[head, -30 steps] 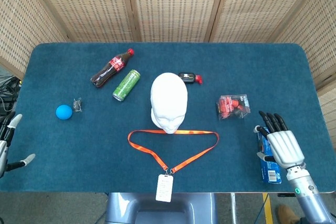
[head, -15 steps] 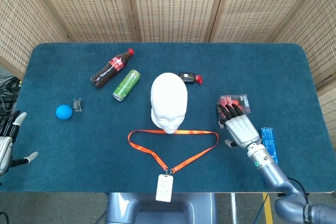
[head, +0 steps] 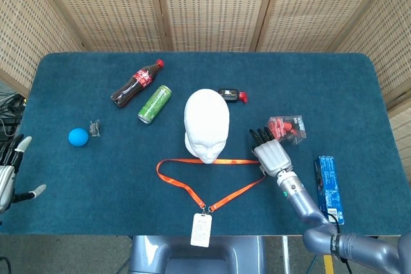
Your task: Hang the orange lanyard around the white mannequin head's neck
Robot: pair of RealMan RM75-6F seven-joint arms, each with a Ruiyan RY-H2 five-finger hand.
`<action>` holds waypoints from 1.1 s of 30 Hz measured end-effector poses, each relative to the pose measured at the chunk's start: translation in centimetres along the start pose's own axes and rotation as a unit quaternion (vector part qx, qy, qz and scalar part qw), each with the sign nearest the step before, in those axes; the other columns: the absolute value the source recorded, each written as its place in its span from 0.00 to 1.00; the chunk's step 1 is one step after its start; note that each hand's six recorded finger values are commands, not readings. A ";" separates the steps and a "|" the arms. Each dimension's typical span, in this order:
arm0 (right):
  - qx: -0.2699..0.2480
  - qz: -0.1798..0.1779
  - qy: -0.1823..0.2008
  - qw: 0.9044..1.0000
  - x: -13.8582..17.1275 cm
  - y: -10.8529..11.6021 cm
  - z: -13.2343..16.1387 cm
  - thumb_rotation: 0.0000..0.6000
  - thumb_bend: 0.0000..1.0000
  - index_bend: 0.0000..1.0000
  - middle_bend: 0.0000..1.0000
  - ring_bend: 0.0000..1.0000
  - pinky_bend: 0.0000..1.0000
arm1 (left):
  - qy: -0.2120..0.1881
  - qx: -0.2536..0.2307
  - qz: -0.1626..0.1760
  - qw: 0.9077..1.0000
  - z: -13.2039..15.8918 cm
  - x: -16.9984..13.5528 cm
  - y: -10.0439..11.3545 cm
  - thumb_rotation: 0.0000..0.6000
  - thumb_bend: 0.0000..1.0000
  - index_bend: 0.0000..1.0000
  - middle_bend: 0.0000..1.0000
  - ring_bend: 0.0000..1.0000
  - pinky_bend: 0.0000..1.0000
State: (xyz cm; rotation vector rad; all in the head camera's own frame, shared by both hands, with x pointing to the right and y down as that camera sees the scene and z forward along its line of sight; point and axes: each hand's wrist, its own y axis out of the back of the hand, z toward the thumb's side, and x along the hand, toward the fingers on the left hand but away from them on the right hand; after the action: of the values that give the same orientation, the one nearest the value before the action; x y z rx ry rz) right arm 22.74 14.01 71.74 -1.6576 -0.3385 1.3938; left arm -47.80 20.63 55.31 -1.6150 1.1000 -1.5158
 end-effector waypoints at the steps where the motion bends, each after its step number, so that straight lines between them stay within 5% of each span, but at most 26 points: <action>1: 0.004 0.001 -0.001 1.000 -0.1 -0.1 0.1 1.00 0.48 0.51 0.00 0.00 0.00 | 0.000 0.000 0.000 1.000 0.0 0.0 0.0 1.00 0.00 0.00 0.00 0.00 0.00; 14: 0.041 0.011 -0.003 0.999 -0.3 -0.9 0.5 1.00 0.51 0.52 0.00 0.00 0.00 | 0.000 -0.002 -0.002 1.000 0.0 0.1 0.0 1.00 0.00 0.00 0.00 0.00 0.00; 33: 0.044 0.002 0.002 0.999 -0.4 -1.6 1.2 1.00 0.68 0.63 0.00 0.00 0.00 | 0.000 -0.002 -0.004 1.000 -0.1 0.1 -0.1 1.00 0.00 0.00 0.00 0.00 0.00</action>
State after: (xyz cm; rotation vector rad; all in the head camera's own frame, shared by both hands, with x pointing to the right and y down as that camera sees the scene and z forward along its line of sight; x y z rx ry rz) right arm 22.07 15.16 73.35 -1.5886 -0.2681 1.3888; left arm -47.85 20.58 55.51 -1.6238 1.0984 -1.5191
